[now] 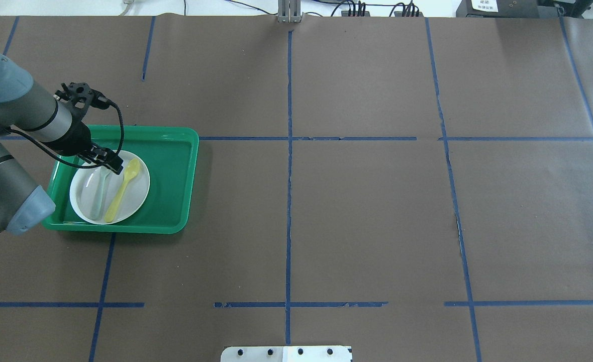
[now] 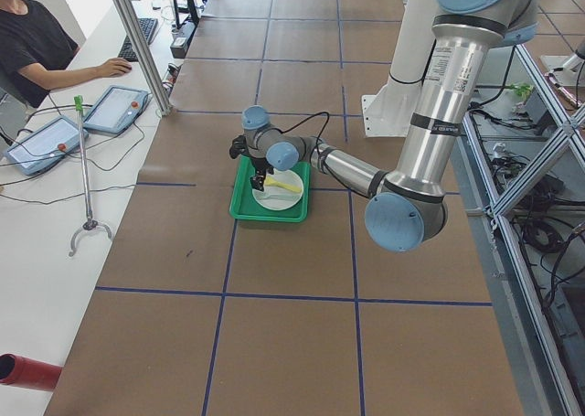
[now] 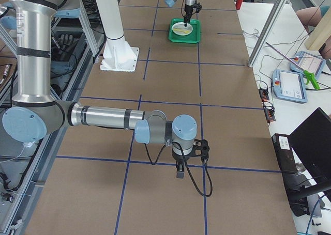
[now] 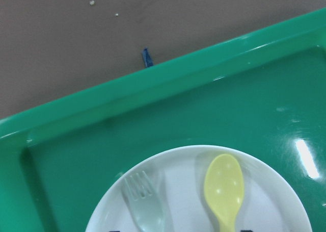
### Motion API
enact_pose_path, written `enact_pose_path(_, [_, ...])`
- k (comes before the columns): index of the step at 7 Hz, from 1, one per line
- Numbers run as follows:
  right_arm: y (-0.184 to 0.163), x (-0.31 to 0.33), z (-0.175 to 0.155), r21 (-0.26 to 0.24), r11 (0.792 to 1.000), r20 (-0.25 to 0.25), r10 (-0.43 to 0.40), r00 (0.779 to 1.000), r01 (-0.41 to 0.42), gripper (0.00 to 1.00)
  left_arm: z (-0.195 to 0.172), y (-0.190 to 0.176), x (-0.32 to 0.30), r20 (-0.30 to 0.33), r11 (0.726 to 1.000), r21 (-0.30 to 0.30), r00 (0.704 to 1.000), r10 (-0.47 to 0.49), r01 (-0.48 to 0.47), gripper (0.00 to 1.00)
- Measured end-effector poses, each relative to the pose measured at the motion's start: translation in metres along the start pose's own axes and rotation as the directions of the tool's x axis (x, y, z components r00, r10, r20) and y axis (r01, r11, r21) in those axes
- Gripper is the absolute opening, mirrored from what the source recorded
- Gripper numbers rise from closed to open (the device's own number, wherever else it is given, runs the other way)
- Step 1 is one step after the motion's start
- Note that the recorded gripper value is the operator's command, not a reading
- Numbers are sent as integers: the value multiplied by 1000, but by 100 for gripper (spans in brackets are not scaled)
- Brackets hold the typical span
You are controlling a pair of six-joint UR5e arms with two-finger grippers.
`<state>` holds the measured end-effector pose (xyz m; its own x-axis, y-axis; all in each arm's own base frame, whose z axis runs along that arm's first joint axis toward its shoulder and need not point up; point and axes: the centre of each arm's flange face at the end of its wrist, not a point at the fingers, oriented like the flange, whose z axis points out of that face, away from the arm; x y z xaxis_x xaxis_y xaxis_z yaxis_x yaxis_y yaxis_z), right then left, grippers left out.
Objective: Place spoon
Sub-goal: 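Move the left gripper down over the yellow spoon on the plate, then close the left gripper on the yellow spoon's handle and lift it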
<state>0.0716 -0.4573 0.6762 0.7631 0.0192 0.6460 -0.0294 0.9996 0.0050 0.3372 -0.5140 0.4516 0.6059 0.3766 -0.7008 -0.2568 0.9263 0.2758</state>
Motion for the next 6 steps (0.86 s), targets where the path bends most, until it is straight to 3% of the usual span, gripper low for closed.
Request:
enact_pose_path(4, [0, 0, 0, 0, 1000, 0, 0, 1000, 0, 100, 35, 6, 30, -15, 998, -58, 1000, 16, -17, 70])
enact_pose_path(6, [0, 0, 0, 0, 1000, 0, 0, 1000, 0, 100, 43, 6, 34, -15, 997, -70, 1000, 16, -17, 18])
